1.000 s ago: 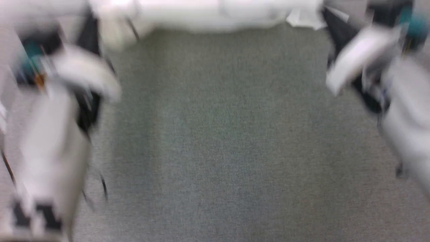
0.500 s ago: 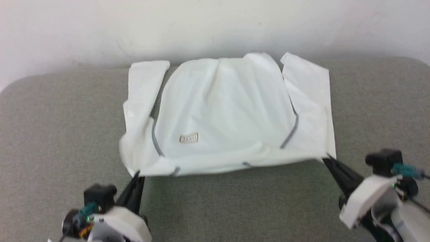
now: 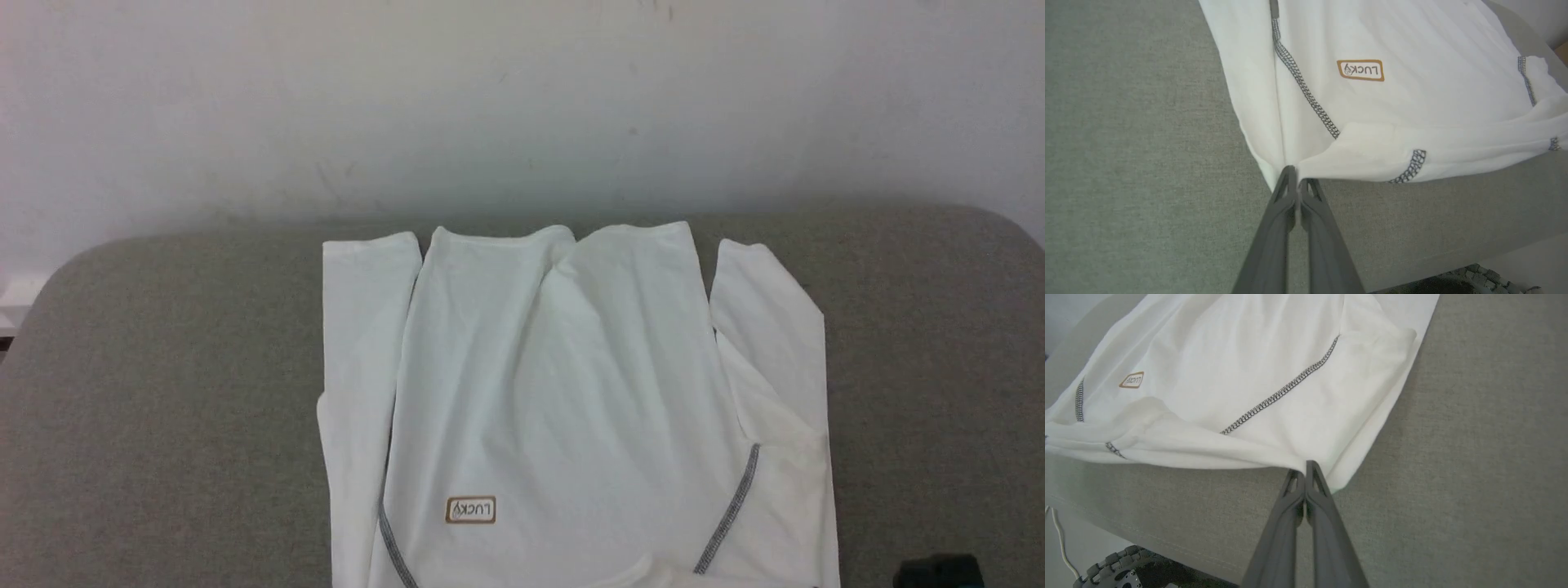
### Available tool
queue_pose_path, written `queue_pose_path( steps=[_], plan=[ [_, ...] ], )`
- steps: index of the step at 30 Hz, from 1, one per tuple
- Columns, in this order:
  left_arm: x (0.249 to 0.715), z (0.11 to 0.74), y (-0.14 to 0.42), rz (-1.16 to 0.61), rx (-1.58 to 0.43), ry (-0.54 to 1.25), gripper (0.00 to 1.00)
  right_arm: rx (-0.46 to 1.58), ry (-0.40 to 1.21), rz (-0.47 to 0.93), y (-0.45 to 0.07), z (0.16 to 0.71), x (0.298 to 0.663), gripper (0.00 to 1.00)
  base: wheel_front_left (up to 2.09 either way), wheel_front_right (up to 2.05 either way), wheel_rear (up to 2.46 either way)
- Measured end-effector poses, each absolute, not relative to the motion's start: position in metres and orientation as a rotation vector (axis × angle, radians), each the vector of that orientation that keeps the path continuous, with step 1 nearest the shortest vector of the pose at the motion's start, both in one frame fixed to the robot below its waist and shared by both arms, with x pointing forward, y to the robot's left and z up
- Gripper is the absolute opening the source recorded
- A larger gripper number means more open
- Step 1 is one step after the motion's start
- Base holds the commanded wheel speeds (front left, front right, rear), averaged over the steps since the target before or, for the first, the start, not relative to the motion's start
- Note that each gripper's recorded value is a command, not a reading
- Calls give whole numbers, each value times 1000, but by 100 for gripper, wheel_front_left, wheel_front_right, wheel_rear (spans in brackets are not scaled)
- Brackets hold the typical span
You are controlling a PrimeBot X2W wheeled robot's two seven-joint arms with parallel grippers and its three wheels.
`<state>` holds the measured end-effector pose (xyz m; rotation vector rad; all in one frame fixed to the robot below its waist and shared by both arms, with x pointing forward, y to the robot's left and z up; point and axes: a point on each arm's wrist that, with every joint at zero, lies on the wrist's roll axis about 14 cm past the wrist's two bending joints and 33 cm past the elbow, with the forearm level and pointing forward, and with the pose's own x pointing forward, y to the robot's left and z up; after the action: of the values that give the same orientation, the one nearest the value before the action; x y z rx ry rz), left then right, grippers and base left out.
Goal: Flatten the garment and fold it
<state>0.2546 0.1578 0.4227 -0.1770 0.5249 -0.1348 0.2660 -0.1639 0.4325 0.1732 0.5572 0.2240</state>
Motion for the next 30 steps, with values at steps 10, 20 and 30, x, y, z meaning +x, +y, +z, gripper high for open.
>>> queue_pose_path(
  steps=[10,20,30],
  plan=[
    [211,392,145,-148,-270,753,0,130,680,207,-161,411,243,100,0,0,0],
    [268,444,153,-106,-404,461,100,221,286,201,-153,483,294,100,0,0,0],
    [375,543,226,28,-245,8,100,184,29,125,-174,542,344,100,0,0,0]
  ],
)
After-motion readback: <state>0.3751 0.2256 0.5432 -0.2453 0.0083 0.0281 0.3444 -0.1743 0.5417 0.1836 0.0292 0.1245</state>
